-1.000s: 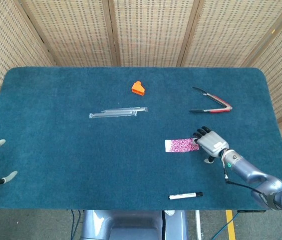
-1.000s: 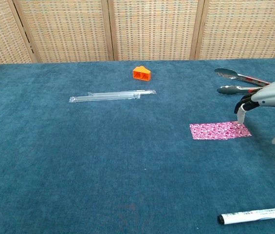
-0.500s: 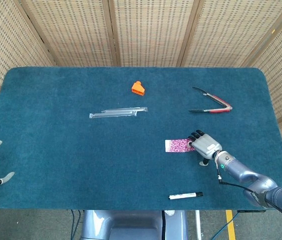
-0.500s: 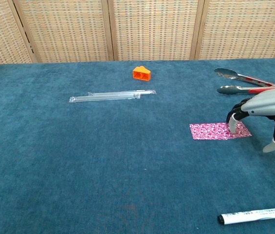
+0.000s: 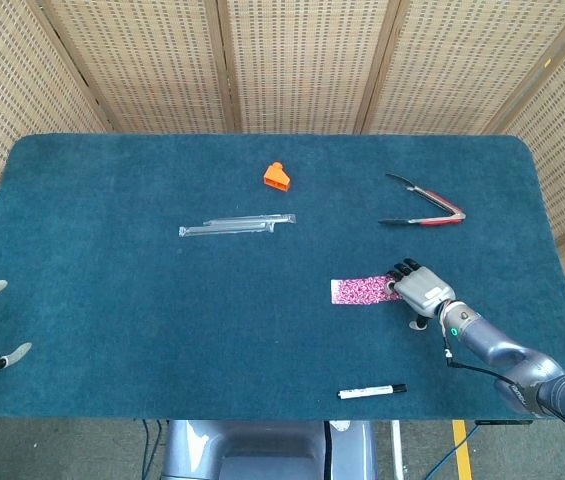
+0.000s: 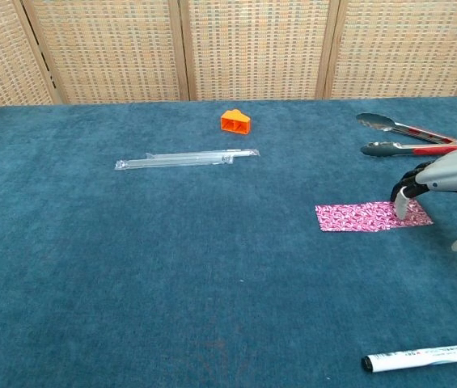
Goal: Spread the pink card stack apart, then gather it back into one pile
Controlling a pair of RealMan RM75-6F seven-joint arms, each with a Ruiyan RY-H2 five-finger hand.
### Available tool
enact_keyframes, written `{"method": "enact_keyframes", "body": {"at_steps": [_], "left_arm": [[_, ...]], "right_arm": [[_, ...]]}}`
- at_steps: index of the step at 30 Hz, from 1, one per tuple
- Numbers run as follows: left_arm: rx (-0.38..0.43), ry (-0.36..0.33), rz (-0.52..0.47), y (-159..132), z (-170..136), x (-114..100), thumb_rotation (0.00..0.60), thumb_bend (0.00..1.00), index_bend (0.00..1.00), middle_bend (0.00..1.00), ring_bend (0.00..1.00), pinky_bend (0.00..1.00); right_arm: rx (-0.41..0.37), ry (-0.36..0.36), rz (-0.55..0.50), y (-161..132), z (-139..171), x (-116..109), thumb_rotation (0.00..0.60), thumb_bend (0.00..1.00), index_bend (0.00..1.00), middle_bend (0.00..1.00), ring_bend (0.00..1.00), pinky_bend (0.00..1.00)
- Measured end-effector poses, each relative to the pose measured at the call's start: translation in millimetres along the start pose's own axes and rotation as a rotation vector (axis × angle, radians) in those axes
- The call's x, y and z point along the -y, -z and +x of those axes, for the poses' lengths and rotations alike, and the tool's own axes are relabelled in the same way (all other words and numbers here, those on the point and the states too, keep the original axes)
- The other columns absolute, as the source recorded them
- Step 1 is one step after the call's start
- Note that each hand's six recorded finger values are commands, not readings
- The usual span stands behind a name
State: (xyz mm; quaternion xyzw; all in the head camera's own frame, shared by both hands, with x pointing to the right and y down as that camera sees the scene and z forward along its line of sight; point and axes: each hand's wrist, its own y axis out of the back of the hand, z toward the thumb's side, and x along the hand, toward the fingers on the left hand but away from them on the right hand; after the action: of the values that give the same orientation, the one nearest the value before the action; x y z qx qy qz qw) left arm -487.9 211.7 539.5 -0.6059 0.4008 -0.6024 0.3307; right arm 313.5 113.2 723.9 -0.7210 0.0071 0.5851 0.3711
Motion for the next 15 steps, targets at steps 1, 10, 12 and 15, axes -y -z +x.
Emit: {"method": "enact_keyframes", "body": {"at_steps": [1, 10, 12, 15], "left_arm": [[0.0, 0.0, 0.001, -0.2, 0.1, -0.2, 0.428, 0.1, 0.15, 0.0, 0.0, 0.0], [0.003, -0.001, 0.003, -2.1, 0.5, -0.5, 0.43, 0.1, 0.15, 0.0, 0.0, 0.0], [0.005, -0.002, 0.004, -2.8, 0.6, -0.6, 0.43, 0.1, 0.15, 0.0, 0.0, 0.0], [0.006, -0.003, 0.004, -3.3, 0.6, -1.1, 0.43, 0.1, 0.15, 0.0, 0.0, 0.0]], "right_arm": [[0.007, -0.001, -0.001, 2.8, 0.7, 0.6, 0.6, 0.25, 0.26, 0.14, 0.0, 0.0], [0.056, -0.005, -0.018, 21.8, 5.2, 4.1, 0.6, 0.26, 0.26, 0.14, 0.0, 0.0], [0.066, -0.004, -0.021, 25.8, 6.0, 4.2, 0.6, 0.26, 0.26, 0.14, 0.0, 0.0], [0.081, -0.002, -0.022, 32.1, 7.7, 3.9, 0.6, 0.26, 0.26, 0.14, 0.0, 0.0]]}}
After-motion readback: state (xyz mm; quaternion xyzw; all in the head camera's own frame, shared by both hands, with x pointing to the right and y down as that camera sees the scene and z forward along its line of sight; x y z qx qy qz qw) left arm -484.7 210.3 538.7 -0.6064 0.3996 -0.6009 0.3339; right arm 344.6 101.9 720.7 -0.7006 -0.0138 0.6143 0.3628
